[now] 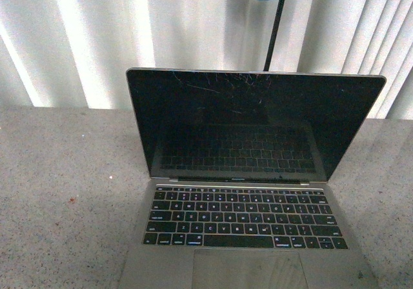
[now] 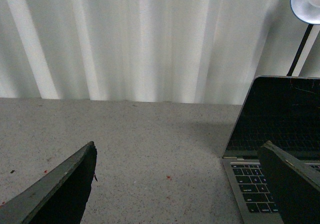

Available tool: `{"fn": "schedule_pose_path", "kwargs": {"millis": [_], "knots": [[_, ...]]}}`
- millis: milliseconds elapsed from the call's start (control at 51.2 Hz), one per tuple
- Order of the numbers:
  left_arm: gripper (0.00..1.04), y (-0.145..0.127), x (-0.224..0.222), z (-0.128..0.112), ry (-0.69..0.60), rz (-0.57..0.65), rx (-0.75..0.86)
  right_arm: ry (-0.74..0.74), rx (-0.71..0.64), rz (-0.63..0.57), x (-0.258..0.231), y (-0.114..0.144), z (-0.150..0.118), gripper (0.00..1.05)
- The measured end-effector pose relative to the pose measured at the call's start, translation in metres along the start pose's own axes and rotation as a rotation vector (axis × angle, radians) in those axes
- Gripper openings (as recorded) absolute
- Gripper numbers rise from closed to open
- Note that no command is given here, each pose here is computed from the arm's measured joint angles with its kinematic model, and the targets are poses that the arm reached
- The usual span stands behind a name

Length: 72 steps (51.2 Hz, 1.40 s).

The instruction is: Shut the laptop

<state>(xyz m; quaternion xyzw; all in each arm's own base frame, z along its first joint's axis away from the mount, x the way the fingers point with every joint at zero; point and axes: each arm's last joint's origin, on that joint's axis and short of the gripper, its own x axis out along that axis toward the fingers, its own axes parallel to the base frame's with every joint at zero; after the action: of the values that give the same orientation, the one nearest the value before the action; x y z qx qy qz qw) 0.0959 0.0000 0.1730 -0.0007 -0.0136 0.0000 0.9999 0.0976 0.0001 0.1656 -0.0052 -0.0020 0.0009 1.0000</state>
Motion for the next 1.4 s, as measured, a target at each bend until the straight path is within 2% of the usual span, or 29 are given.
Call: {"fn": "schedule_pose_path", "kwargs": {"millis": [1346,1385,1405], "knots": [[0.98,0.0,0.0,0.0,0.0,0.0,0.0,0.0,0.0,0.0,0.0,0.0,0.0,0.97],[0.98,0.0,0.0,-0.0001,0.001,0.0,0.0,0.037,0.016,-0.04,0.0003,0.0,-0.0012,0.97],[0.98,-0.0001,0.0008,-0.0019,0.058,0.046,-0.035,0.09,0.025,-0.081,0.0003,0.0004,-0.001,0.97]]}}
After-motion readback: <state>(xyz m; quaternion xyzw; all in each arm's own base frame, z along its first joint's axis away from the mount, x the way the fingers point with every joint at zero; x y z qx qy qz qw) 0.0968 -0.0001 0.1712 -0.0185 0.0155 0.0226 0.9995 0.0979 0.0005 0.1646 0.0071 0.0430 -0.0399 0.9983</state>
